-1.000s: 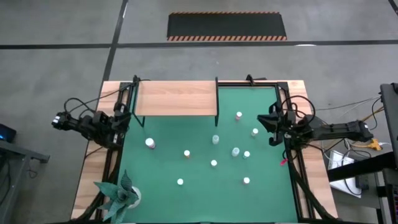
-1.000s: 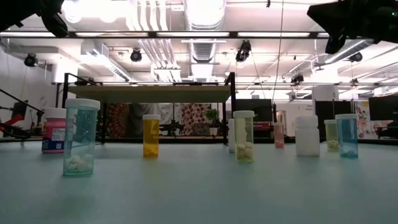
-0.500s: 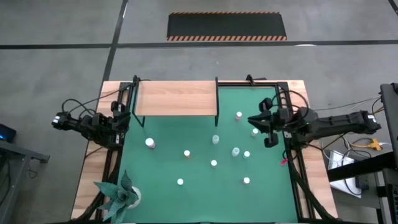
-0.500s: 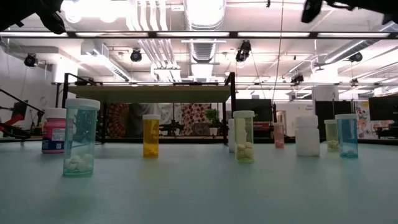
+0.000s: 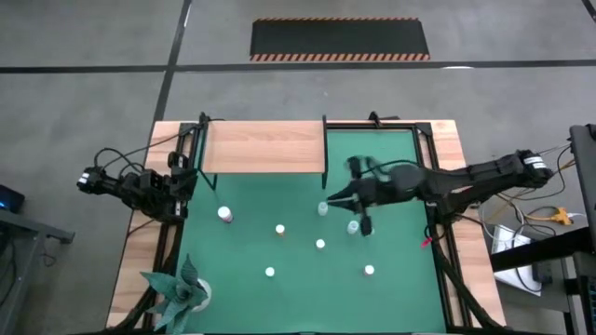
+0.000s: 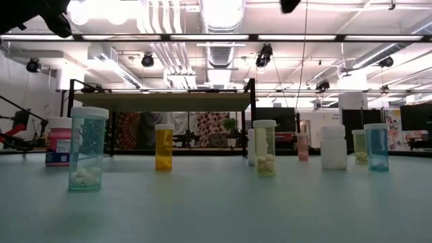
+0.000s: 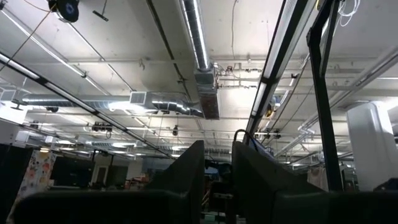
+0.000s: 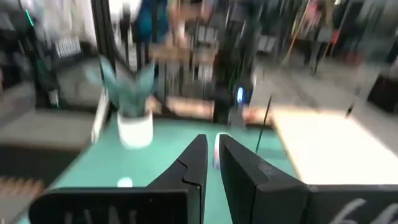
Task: Pick and place medicine bottles onto shelf by color
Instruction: Put the orange pill bottle on the shelf
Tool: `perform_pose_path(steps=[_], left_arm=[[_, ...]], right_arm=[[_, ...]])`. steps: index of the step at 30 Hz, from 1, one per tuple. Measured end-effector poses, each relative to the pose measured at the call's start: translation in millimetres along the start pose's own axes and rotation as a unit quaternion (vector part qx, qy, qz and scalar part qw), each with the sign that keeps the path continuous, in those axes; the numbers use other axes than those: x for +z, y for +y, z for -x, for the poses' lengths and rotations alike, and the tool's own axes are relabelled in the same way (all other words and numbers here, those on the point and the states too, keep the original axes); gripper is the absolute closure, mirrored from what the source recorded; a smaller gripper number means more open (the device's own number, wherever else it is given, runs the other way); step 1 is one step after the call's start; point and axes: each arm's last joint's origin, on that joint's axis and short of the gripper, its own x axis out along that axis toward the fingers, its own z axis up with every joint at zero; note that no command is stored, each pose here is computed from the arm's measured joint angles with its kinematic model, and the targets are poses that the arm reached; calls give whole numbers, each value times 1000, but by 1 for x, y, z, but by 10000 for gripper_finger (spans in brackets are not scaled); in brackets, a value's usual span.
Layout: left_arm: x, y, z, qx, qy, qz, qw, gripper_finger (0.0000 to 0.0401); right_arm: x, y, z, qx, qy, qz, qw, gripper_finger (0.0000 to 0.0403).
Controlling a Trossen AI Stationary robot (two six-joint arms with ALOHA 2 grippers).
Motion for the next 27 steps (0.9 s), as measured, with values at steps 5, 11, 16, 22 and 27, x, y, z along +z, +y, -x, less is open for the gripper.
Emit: perform_pose_path(steps=[5, 11, 16, 22, 27], left_arm=[[-4, -1, -1, -3, 11, -1, 1000, 336], [-9, -3, -2, -8, 30, 13, 999, 336], [-11, -4, -3, -10, 38, 10, 999, 336], [-11, -4, -3, -10, 37, 11, 999, 336], [-11, -4, -3, -9, 34, 12, 999, 336]], right_arm=[[21, -2, -30, 4, 54, 5, 999, 371], [31, -2, -69, 12, 118, 24, 993, 371], [32, 0, -98, 22, 158, 43, 986, 371], [20, 15, -128, 47, 203, 64, 976, 371], [-1, 28, -148, 62, 238, 65, 967, 371]])
